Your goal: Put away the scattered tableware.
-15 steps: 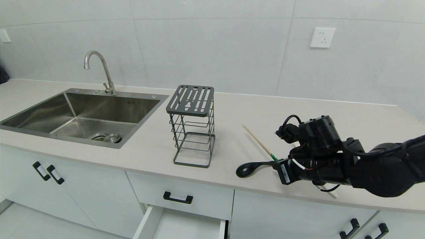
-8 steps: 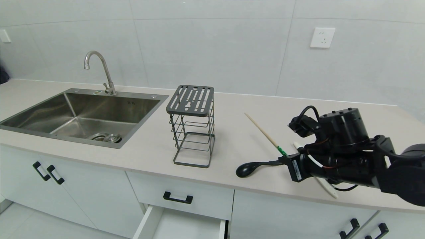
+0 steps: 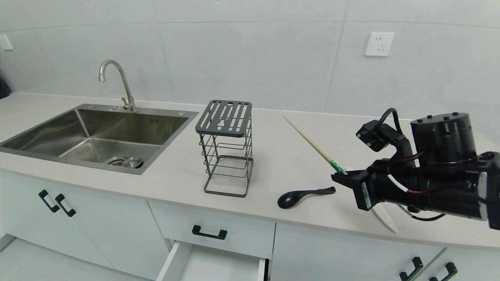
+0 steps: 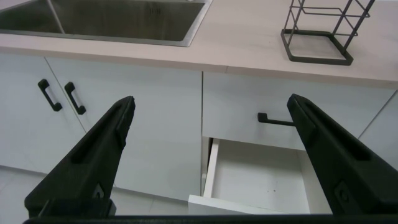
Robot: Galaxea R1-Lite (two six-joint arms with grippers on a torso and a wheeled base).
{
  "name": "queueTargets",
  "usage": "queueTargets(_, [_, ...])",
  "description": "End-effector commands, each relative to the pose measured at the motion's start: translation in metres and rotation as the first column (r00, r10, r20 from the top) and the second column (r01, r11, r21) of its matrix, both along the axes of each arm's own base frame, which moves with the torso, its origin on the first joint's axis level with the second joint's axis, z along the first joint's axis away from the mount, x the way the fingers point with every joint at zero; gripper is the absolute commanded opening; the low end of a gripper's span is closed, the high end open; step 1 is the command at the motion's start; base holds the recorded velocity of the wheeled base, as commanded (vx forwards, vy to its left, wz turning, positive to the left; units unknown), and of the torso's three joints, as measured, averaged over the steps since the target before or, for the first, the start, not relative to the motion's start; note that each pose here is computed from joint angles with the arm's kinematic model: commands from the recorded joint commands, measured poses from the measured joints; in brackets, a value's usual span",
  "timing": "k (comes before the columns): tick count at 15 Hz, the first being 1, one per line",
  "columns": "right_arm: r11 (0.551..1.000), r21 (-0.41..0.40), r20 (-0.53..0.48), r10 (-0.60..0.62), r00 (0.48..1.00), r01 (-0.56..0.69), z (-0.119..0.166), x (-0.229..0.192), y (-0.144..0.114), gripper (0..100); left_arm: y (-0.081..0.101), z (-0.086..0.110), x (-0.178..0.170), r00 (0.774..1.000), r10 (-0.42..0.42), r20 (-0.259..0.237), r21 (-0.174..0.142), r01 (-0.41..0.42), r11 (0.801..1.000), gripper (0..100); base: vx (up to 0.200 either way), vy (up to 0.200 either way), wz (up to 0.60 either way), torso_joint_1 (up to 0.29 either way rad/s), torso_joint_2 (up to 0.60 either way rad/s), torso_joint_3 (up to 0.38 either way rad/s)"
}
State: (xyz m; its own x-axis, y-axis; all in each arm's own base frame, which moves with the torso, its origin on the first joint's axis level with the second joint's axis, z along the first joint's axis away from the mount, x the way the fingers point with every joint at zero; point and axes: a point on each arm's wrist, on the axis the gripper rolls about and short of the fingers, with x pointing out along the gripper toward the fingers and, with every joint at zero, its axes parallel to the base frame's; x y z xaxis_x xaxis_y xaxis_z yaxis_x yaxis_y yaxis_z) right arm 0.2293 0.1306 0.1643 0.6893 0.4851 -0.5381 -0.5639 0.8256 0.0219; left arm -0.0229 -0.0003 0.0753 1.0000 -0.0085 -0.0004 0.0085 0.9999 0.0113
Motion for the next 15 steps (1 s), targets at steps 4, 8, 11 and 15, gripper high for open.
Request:
queueTargets(4, [0.990, -0.026, 0.098, 0.143, 0.985, -0.141, 0.016, -0.008, -0.002, 0, 0.000, 0.000, 0.000, 1.000, -0.001, -0.001, -0.001, 0.001, 1.000, 100, 0.000, 0.000, 0.00, 0.000, 0.00, 0.000])
queueTargets(8, [0.980, 0.011, 0.134, 0.195, 0.972, -0.199, 0.027, -0.018, -0.006, 0, 0.000, 0.000, 0.000, 1.000, 0.001, -0.001, -0.001, -0.001, 1.000, 100, 0.000, 0.000, 0.00, 0.000, 0.00, 0.000])
queueTargets(11, [0.949, 0.018, 0.167, 0.306, 0.937, -0.314, 0.032, -0.023, -0.006, 0, 0.000, 0.000, 0.000, 1.000, -0.001, -0.001, -0.001, 0.001, 1.000, 100, 0.000, 0.000, 0.00, 0.000, 0.00, 0.000])
queueTargets(15, [0.912, -0.021, 0.191, 0.406, 0.894, -0.410, 0.030, -0.024, -0.004, 0, 0.000, 0.000, 0.000, 1.000, 0.001, -0.001, -0.001, -0.001, 1.000, 100, 0.000, 0.000, 0.00, 0.000, 0.00, 0.000])
